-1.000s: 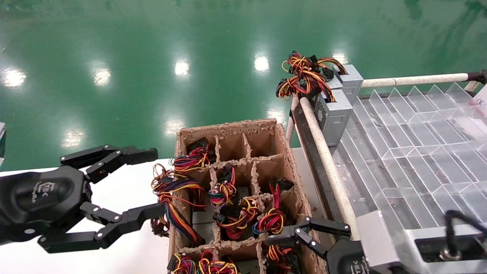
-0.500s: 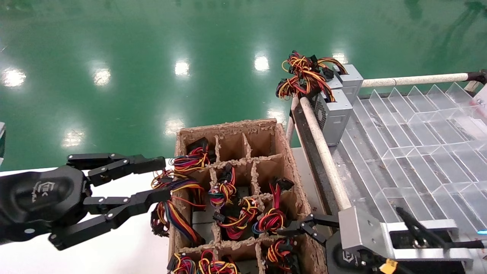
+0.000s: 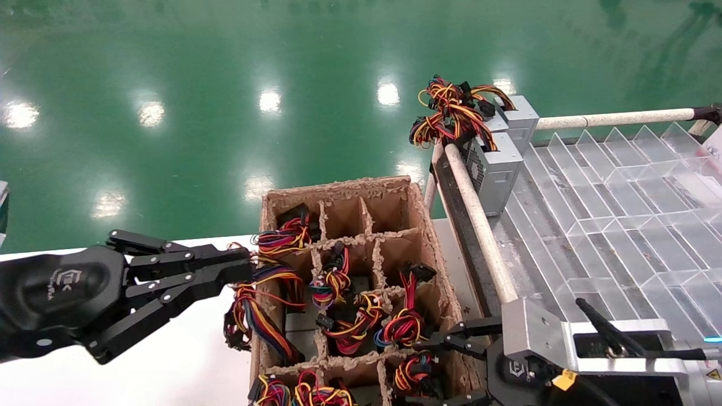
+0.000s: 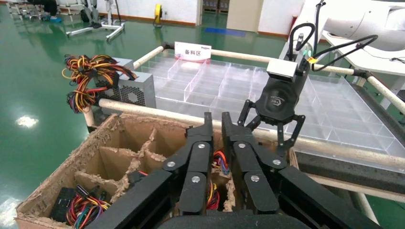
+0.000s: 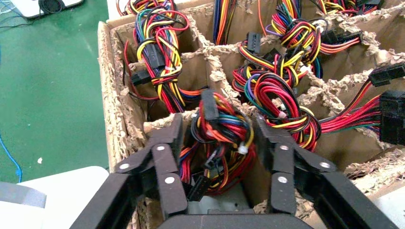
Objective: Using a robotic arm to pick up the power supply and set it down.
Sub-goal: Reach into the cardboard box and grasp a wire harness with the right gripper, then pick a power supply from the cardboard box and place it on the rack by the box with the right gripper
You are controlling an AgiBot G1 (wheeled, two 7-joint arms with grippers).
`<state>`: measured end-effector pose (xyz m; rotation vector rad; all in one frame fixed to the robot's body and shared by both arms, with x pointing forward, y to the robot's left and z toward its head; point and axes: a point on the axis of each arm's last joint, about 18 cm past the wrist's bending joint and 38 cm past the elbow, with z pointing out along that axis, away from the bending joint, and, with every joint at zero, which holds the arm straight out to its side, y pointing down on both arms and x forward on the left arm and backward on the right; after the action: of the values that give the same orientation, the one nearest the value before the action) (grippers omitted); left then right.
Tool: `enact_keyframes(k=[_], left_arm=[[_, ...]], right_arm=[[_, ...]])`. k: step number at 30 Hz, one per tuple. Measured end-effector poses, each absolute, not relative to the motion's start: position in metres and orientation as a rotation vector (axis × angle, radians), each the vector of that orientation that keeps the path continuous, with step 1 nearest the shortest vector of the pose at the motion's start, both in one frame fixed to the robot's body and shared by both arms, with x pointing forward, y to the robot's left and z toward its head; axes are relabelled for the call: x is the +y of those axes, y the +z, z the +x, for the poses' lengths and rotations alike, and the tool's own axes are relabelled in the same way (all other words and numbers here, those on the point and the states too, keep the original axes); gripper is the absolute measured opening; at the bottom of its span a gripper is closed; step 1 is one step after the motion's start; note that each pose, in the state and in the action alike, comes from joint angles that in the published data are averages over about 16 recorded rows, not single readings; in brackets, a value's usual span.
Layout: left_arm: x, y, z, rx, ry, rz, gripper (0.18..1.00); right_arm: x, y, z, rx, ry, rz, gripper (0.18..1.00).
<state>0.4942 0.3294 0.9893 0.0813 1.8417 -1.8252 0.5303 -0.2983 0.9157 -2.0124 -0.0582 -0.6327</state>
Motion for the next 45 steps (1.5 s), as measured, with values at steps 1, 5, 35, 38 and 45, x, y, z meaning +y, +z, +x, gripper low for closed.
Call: enact_keyframes(k=[1,5,35,38,45], left_arm=[[0.329,0.989,0.494,1.842,-1.825,0.081,0.285],[0.329,0.989,0.494,1.842,-1.825,0.081,0.238],[0.329,0.989,0.494,1.842,-1.825,0.081,0.191],[0.329,0.989,0.494,1.842,-1.825,0.081,0.191],[0.329,0.989,0.494,1.842,-1.825,0.081,0.191]], right_arm=[[-0.298,0.915,0.531,-0.057,-0.635,-2.013,0.679],[-0.297,0.914,0.533,-0.053,-0.641,-2.016,0.586],[-0.299,0.974,0.515,-0.199,-0.734,-1.987,0.254],[-0.300,0.999,0.506,-0.264,-0.780,-1.979,0.252],[-0.297,1.061,0.485,-0.442,-0.926,-1.976,0.249]])
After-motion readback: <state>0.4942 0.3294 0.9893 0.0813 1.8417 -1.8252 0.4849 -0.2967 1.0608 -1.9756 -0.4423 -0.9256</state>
